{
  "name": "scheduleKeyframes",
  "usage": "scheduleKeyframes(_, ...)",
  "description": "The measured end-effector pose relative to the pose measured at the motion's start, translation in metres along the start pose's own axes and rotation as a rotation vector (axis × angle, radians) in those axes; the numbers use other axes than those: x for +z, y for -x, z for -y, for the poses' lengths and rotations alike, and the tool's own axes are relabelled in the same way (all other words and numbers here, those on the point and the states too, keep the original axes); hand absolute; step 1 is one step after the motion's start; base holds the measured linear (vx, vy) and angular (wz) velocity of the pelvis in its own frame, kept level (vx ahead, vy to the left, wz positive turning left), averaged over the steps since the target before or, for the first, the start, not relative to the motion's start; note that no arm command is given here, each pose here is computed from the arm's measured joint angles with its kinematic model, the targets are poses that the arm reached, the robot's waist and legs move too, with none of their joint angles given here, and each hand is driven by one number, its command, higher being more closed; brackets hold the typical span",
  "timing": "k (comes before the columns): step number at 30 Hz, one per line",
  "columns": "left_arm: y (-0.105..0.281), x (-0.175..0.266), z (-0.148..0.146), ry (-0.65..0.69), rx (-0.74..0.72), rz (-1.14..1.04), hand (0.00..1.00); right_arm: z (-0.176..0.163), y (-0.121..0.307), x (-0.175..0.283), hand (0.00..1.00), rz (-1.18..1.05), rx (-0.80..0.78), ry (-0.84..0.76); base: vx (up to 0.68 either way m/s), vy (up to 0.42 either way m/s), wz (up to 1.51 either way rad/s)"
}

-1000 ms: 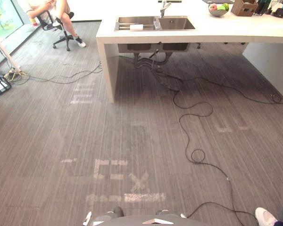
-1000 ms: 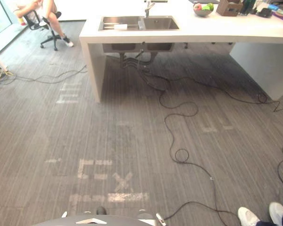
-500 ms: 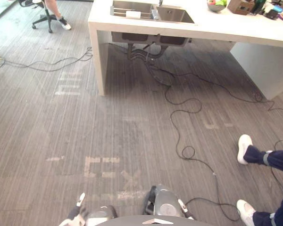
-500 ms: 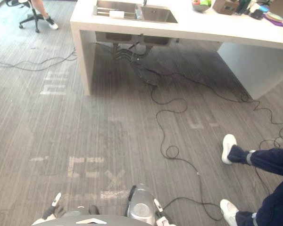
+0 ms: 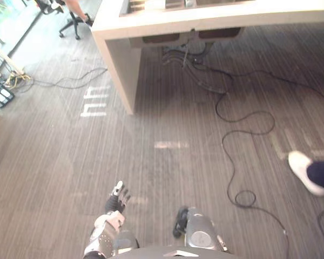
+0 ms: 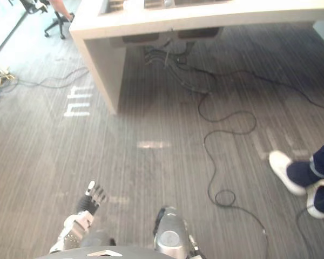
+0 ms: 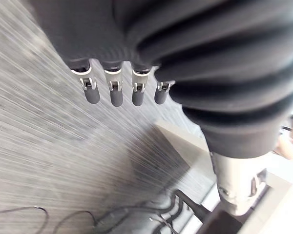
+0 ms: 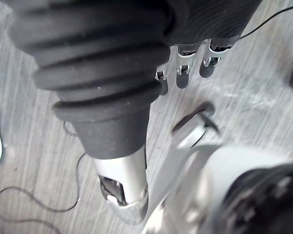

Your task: Walk over to the sink, pick up the cup, carry it to the dishwasher, place the cup inside the dishwasher, then close the dishwasher door

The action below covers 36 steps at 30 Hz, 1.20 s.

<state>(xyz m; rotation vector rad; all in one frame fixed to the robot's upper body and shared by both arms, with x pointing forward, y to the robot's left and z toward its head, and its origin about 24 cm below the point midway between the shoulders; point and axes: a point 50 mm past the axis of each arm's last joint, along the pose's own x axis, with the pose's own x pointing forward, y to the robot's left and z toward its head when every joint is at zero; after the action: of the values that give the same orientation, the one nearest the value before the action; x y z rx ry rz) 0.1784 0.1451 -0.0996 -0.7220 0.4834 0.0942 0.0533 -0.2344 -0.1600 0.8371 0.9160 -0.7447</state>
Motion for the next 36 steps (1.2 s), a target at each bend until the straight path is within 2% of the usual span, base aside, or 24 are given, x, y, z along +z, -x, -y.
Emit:
scheduleKeyframes(2, -0.002, 0.014, 0.013, -0.025, -0.065, 0.055, 0.0, -0.006, -0.003, 0.013, 0.0, 0.04, 0.019, 0.03, 0.4, -0.144, 0.0)
scheduleKeyframes(6, -0.003, 0.064, 0.067, -0.092, -0.301, 0.254, 0.0, -0.036, -0.007, 0.051, 0.0, 0.148, 0.125, 0.069, 0.38, -0.068, -0.27)
scheduleKeyframes(9, 0.003, 0.085, 0.089, -0.096, -0.368, 0.348, 0.0, -0.04, -0.007, 0.064, 0.0, 0.178, 0.137, 0.108, 0.45, 0.054, -0.37)
scheduleKeyframes(14, 0.002, 0.1, 0.09, -0.11, -0.355, 0.404, 0.0, -0.003, -0.002, 0.052, 0.0, 0.132, -0.018, 0.037, 0.49, 0.285, -0.51)
scheduleKeyframes(15, 0.0, 0.104, 0.088, -0.115, -0.335, 0.412, 0.0, -0.002, -0.003, 0.044, 0.0, 0.107, -0.035, 0.024, 0.46, 0.338, -0.42)
scheduleKeyframes(17, 0.0, 0.118, 0.089, -0.117, -0.299, 0.463, 0.0, 0.022, 0.002, 0.008, 0.0, -0.012, -0.147, -0.065, 0.51, 0.262, 0.11)
scheduleKeyframes(20, 0.009, 0.149, 0.098, -0.106, -0.302, 0.6, 0.0, 0.038, 0.007, -0.006, 0.0, -0.051, -0.214, -0.074, 0.5, 0.268, 0.07)
scheduleKeyframes(23, 0.021, 0.182, 0.094, -0.099, -0.229, 0.761, 0.0, 0.029, 0.003, 0.005, 0.0, 0.023, -0.191, -0.062, 0.41, 0.169, -0.45)
scheduleKeyframes(25, 0.025, 0.188, 0.089, -0.084, -0.19, 0.81, 0.0, 0.031, 0.003, 0.011, 0.0, 0.052, -0.19, -0.054, 0.36, 0.137, -0.38)
scheduleKeyframes(29, 0.029, 0.214, 0.103, -0.098, -0.24, 0.949, 0.0, 0.03, 0.004, 0.01, 0.0, 0.052, -0.158, -0.04, 0.42, 0.024, 0.16)
scheduleKeyframes(33, 0.03, 0.226, 0.093, -0.201, -0.236, 0.965, 0.0, 0.04, 0.009, -0.009, 0.0, 0.0, -0.182, -0.059, 0.44, -0.272, 0.51)
scheduleKeyframes(36, 0.028, 0.218, 0.095, -0.172, -0.271, 0.94, 0.0, 0.035, 0.005, 0.005, 0.0, 0.03, -0.16, -0.037, 0.27, -0.275, 0.21)
